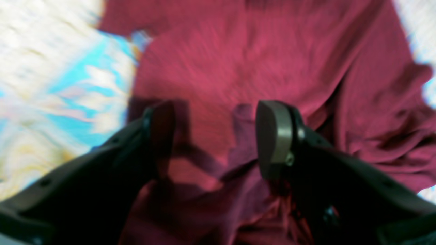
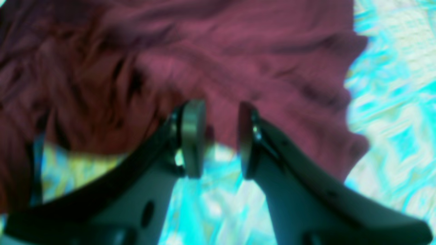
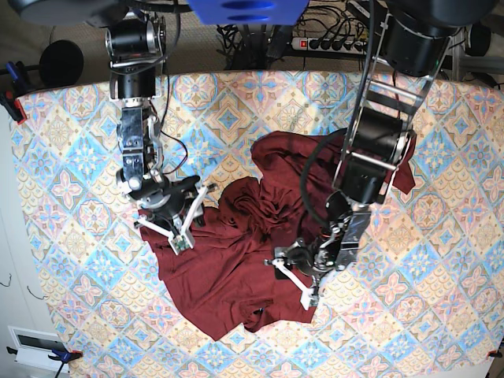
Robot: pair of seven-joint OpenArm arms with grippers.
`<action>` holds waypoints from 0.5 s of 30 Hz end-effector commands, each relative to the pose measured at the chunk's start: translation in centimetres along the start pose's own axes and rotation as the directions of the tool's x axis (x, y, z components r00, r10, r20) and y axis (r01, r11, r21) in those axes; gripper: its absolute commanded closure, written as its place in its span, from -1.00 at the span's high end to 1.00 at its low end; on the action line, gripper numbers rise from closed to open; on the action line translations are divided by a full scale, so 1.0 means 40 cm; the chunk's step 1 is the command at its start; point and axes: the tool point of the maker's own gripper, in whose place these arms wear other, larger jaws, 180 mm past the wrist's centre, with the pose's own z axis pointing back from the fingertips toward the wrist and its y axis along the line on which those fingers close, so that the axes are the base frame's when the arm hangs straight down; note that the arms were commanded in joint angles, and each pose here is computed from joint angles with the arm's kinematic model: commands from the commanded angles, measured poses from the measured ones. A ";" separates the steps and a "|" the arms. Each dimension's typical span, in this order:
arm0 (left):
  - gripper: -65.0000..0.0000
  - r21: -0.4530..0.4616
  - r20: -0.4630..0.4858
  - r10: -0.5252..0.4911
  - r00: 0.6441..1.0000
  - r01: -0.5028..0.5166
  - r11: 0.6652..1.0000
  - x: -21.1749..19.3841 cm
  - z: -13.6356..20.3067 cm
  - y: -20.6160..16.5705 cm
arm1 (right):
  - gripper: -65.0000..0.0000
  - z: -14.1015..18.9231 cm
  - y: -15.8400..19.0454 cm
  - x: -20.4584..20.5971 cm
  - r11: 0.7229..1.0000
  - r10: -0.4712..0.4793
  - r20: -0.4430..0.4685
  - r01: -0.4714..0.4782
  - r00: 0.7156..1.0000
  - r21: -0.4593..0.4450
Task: Layout the t-shirt on the table in an organized manner, then fold the t-shirt properly
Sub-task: 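Lift the shirt with both grippers and shake it out over the table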
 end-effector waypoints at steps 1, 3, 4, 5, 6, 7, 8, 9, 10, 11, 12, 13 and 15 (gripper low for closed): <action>0.12 0.022 0.057 -0.016 0.998 0.015 1.000 0.067 0.008 0.005 | -0.49 0.021 -0.028 0.055 0.999 0.013 0.064 -0.011 0.998 -0.031; 0.12 0.040 0.051 -0.021 0.998 0.019 0.999 0.046 -0.005 0.011 | -0.49 0.034 -0.033 0.053 0.999 0.022 0.058 -0.020 0.998 -0.041; 0.12 0.049 0.053 -0.031 0.998 0.028 0.998 0.044 -0.006 0.017 | -0.49 0.038 -0.033 0.057 0.999 0.025 0.062 -0.022 0.998 -0.044; 0.12 0.055 0.051 -0.038 0.998 0.035 0.998 0.043 -0.006 0.020 | -0.49 0.040 -0.030 0.051 0.999 0.024 0.059 -0.022 0.998 -0.042; 0.12 0.059 0.046 -0.045 0.998 0.043 0.997 0.036 -0.008 0.023 | -0.49 0.041 -0.029 0.051 0.999 0.025 0.060 -0.022 0.998 -0.042; 0.10 0.064 0.042 -0.053 0.998 0.051 0.997 0.034 -0.008 0.025 | -0.49 0.041 -0.027 0.047 0.999 0.024 0.058 -0.021 0.998 -0.041; 0.09 0.067 0.037 -0.057 0.998 0.054 0.996 0.030 -0.008 0.028 | -0.49 0.041 -0.027 0.047 0.999 0.024 0.058 -0.021 0.998 -0.041; 0.09 0.067 0.032 -0.060 0.998 0.057 0.996 0.025 -0.009 0.029 | -0.49 0.041 -0.027 0.045 0.999 0.023 0.056 -0.021 0.998 -0.040; 0.04 0.071 0.022 -0.058 0.998 0.056 0.996 0.018 -0.010 0.035 | -0.49 0.041 -0.027 0.045 0.999 0.023 0.056 -0.021 0.998 -0.040; -0.06 0.074 -0.013 -0.053 0.999 0.053 0.996 -0.008 -0.014 0.042 | -0.49 0.040 -0.025 0.045 0.999 0.022 0.057 -0.020 0.998 -0.039; -0.20 0.074 -0.043 -0.048 0.998 0.051 0.996 -0.027 -0.015 0.044 | -0.49 0.041 -0.025 0.047 0.999 0.023 0.058 -0.021 0.998 -0.040; -0.44 0.075 -0.062 -0.044 0.997 0.048 0.996 -0.037 -0.014 0.046 | -0.49 0.041 -0.025 0.047 0.999 0.023 0.058 -0.021 0.998 -0.040; -1.00 0.097 -0.073 -0.038 0.997 0.045 0.994 -0.041 -0.007 0.085 | -0.49 0.041 -0.025 0.047 0.999 0.023 0.058 -0.021 0.998 -0.040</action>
